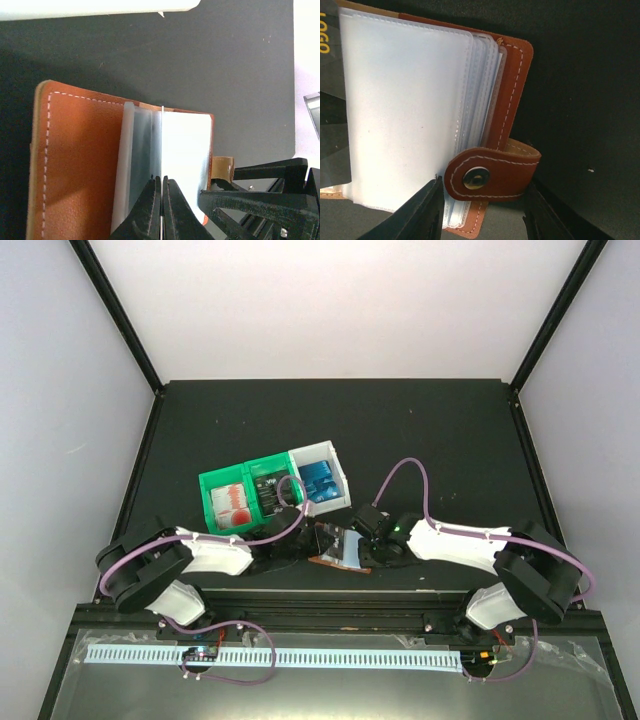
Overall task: Put the credit cards into the card holder
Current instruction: Insert the credit card into the card holder.
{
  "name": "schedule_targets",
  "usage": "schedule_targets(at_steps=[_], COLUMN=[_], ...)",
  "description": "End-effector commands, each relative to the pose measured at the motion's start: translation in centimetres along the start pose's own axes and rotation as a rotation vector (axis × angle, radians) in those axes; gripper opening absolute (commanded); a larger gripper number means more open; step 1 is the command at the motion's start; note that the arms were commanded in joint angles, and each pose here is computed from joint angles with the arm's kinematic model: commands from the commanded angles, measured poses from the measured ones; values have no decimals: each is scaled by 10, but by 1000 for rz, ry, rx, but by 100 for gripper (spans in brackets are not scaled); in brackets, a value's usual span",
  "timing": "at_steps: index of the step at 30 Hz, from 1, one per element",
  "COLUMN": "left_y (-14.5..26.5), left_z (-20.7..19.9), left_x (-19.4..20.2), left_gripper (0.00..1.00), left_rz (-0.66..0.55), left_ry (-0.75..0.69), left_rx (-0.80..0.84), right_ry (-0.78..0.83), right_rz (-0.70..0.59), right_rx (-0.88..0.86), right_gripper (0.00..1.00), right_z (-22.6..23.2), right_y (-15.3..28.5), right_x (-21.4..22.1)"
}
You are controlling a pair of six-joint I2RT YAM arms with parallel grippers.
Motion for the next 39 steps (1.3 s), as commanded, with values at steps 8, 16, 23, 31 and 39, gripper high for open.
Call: schedule_targets(at_steps=[8, 16, 23, 31, 39], left_y=[-7, -9, -12, -17, -17], left_z=[-13, -2, 1, -1, 6], left_x=[11, 25, 24, 27, 37], left_gripper=[2, 1, 2, 2, 22], left_rz=[27, 46, 31, 32, 70], left_ry=[17, 40, 63, 99, 57], left_rx=[60, 34, 25, 60, 5], right_ry=[-14, -14, -16, -20, -42], right_rz=[28, 28, 28, 23, -4], right_rx=[10, 12, 13, 2, -36], right_gripper=[46, 46, 46, 46, 46], right_z=[-5, -6, -6, -5, 0], right_y=[-11, -12, -13, -13, -9], right_x=[9, 9, 10, 9, 6])
Point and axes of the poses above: each gripper's point midway between its finger pads, its own y axis back along the fingers, its own z axis along the line the jaws close on, x = y × z, the point moved 1 cm from there along y, back along the fingers, and after that the axes turned 9 degrees about y, right-handed, at the moved point
